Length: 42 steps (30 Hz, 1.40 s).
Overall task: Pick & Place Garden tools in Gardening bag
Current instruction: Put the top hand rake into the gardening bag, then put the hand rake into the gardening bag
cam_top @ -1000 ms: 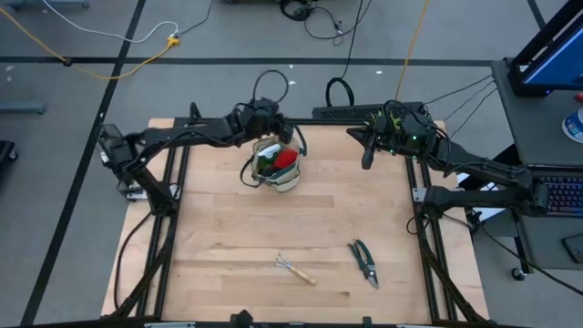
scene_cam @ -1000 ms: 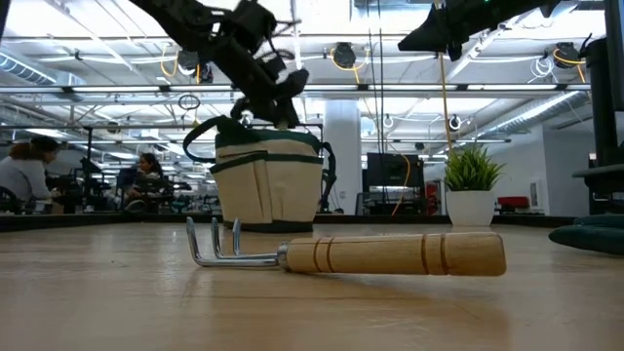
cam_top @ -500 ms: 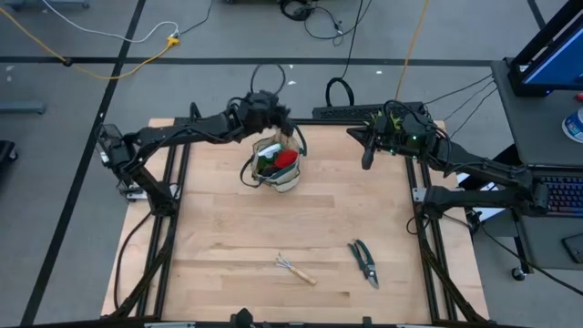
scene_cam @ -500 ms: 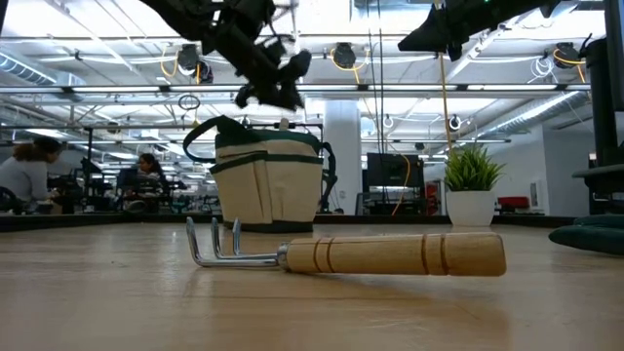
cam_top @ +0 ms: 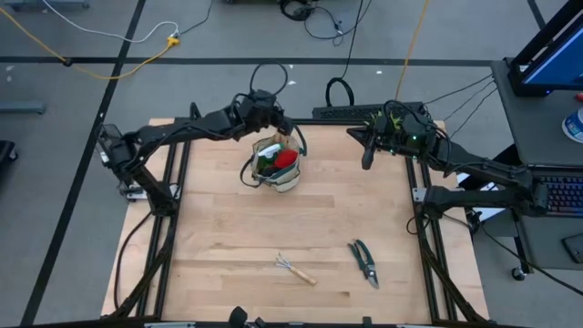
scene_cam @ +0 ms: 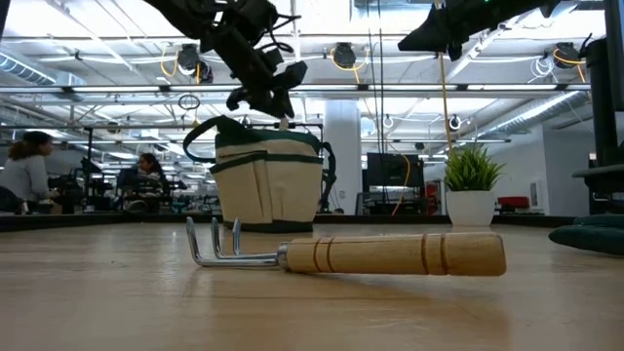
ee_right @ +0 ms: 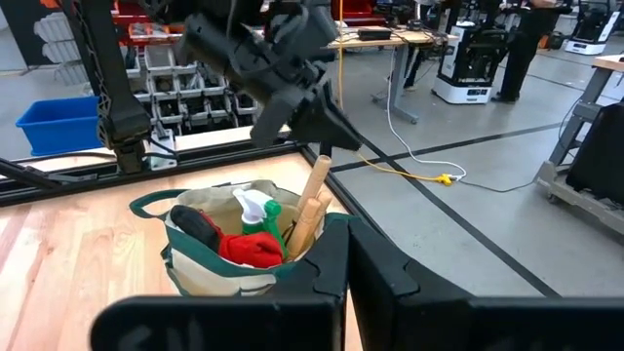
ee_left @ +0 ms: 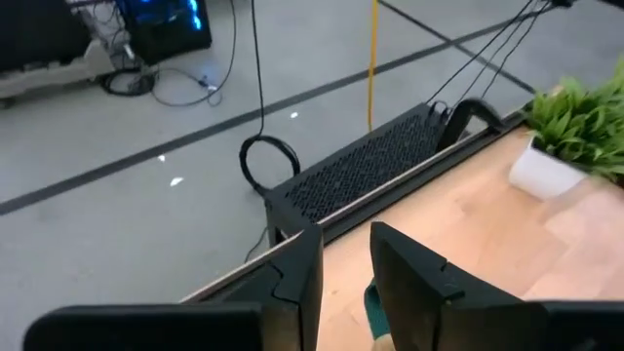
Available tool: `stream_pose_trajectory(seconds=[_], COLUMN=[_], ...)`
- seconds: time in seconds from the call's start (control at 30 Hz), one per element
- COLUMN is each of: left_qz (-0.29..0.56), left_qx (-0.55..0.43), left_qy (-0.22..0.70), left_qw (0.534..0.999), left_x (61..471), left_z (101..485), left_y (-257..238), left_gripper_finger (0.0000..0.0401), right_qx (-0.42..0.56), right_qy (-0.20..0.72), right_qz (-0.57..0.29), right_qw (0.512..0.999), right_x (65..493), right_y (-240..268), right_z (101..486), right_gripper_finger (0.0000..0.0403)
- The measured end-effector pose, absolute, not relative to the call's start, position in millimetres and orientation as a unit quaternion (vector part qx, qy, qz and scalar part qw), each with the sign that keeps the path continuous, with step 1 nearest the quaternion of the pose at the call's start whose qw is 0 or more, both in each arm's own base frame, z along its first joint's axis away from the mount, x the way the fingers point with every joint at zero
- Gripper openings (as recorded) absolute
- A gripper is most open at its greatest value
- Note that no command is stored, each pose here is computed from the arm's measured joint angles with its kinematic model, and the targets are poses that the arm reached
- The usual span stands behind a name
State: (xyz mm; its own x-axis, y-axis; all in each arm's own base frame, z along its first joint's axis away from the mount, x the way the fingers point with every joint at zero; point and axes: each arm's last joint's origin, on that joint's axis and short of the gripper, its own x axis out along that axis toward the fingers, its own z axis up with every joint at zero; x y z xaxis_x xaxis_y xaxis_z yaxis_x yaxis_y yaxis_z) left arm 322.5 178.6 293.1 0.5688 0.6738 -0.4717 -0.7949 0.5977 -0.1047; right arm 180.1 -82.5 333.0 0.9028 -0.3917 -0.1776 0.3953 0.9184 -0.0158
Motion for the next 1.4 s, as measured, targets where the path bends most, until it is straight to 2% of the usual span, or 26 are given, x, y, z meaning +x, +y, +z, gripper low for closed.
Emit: stream_pose_trajectory(seconds=[0.93, 1.17, 1.4], left_qz=[0.422, 0.425, 0.422], left_qx=[-0.189, -0.176, -0.166], left_qy=[0.28, 0.258, 0.211], left_qw=[0.841, 0.85, 0.866], left_x=[323, 323, 315], left_z=[272, 278, 305], left_y=[163, 164, 153], left_gripper_finger=[0.0092, 0.0092, 0.0092], right_qx=[0.018, 0.018, 0.017], right_qy=[0.086, 0.086, 0.086], right_qz=[-0.202, -0.201, -0.201], right_qw=[0.975, 0.976, 0.976], right_x=[180, 180, 180], right_y=[-82, -82, -82], right_z=[333, 333, 333], right_gripper_finger=[0.0, 0.0, 0.0])
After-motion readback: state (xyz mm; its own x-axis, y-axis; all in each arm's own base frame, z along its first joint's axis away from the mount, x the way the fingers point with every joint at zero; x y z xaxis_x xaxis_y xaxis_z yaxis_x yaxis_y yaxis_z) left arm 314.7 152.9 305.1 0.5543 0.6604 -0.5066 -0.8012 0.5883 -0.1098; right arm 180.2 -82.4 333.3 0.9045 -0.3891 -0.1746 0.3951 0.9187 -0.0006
